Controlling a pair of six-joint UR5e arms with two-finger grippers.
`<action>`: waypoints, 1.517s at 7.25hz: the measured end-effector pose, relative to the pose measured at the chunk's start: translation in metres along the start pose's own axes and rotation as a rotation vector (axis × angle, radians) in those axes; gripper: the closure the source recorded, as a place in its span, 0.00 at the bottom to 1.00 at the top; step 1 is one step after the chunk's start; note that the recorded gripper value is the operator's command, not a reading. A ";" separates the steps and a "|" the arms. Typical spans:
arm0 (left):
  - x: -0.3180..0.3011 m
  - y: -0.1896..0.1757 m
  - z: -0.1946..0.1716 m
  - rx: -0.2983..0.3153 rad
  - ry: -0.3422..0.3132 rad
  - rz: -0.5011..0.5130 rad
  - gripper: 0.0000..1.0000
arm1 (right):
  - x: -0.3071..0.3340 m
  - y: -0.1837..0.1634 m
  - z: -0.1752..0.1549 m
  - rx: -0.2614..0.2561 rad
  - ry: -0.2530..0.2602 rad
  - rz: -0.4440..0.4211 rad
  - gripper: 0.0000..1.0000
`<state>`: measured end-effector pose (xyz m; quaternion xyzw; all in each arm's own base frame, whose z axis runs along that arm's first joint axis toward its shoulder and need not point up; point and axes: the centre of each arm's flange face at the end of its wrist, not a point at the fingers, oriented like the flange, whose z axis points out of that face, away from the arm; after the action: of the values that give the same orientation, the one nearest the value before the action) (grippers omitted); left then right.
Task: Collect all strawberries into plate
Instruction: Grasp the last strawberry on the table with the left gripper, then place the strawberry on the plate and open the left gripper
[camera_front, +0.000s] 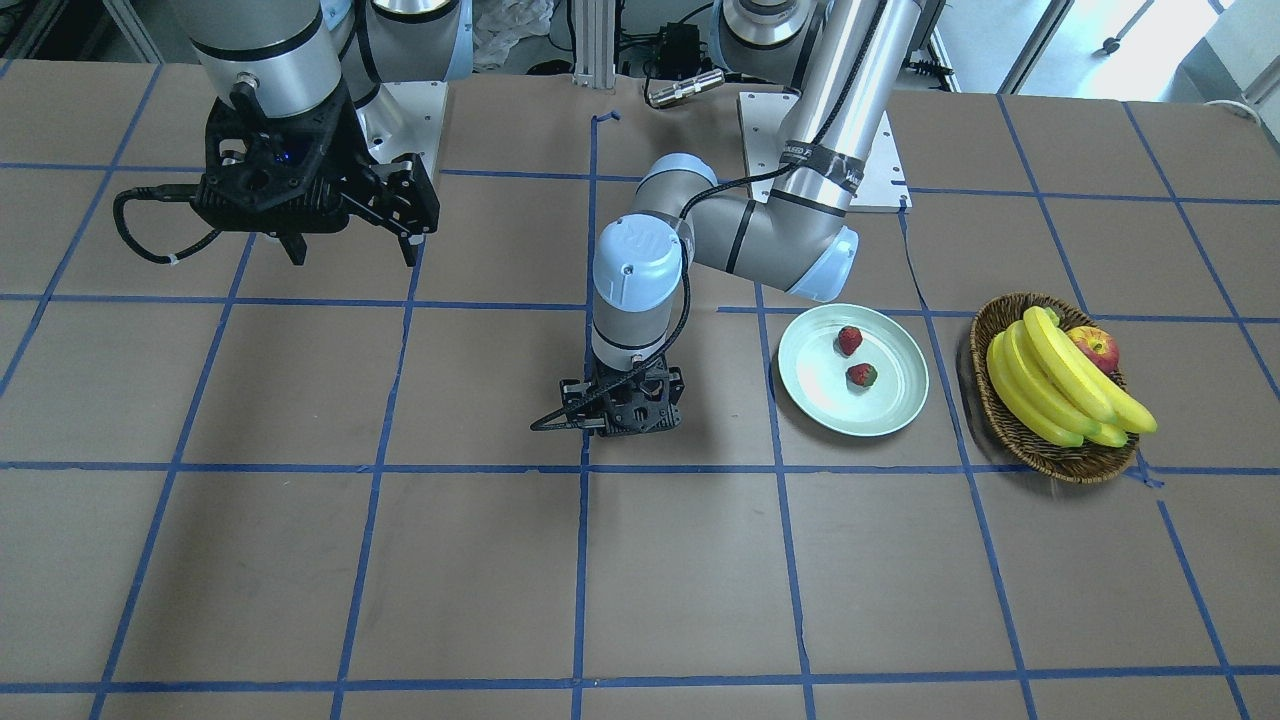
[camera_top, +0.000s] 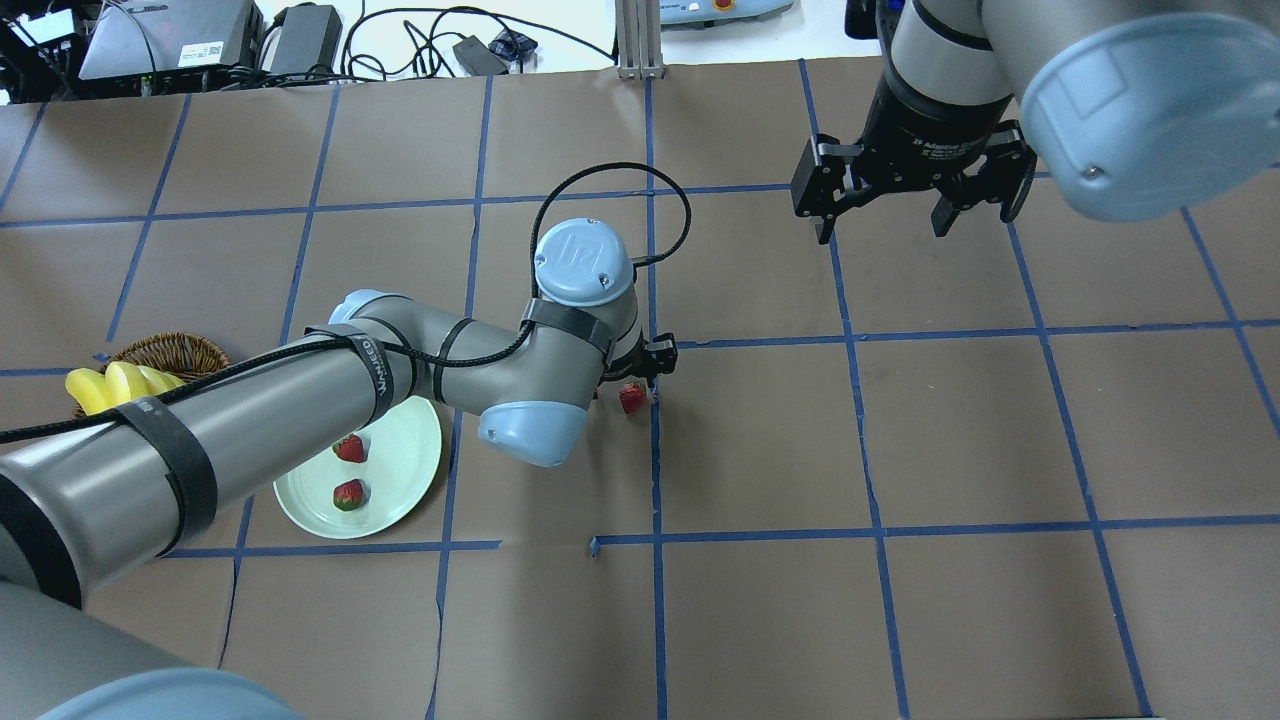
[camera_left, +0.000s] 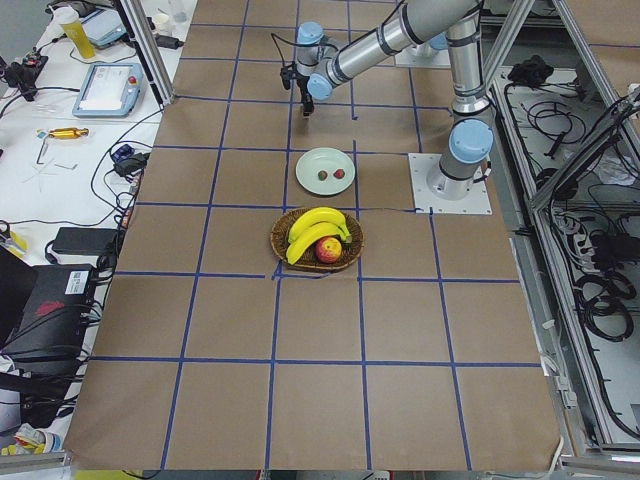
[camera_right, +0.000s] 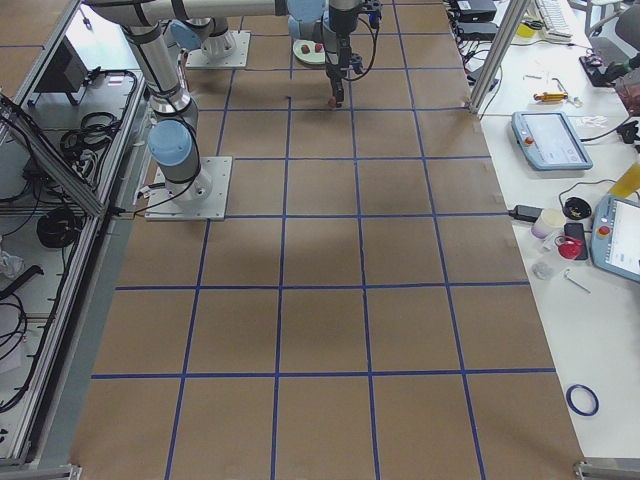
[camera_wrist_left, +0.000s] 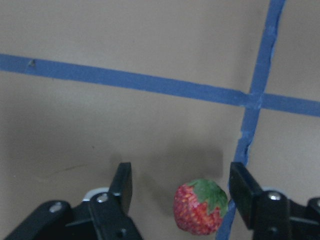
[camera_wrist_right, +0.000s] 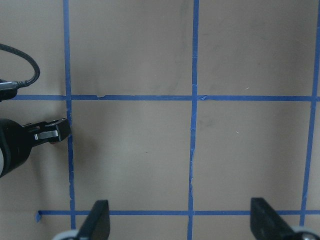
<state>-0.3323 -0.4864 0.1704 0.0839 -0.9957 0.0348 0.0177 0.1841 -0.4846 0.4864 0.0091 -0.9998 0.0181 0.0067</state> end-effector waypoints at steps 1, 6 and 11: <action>0.000 0.000 -0.002 0.004 -0.002 0.009 1.00 | 0.000 0.000 0.000 0.001 0.000 0.000 0.00; -0.085 -0.040 -0.035 -0.081 -0.127 0.081 1.00 | 0.000 -0.001 0.000 0.002 0.000 0.000 0.00; -0.213 -0.043 -0.038 -0.250 -0.255 0.231 0.00 | 0.000 -0.001 0.000 0.001 0.000 0.000 0.00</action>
<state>-0.1142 -0.4905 0.2026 -0.0299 -0.9895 -0.0981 -0.1021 0.1842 -0.4859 0.4861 0.0091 -0.9998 0.0189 0.0066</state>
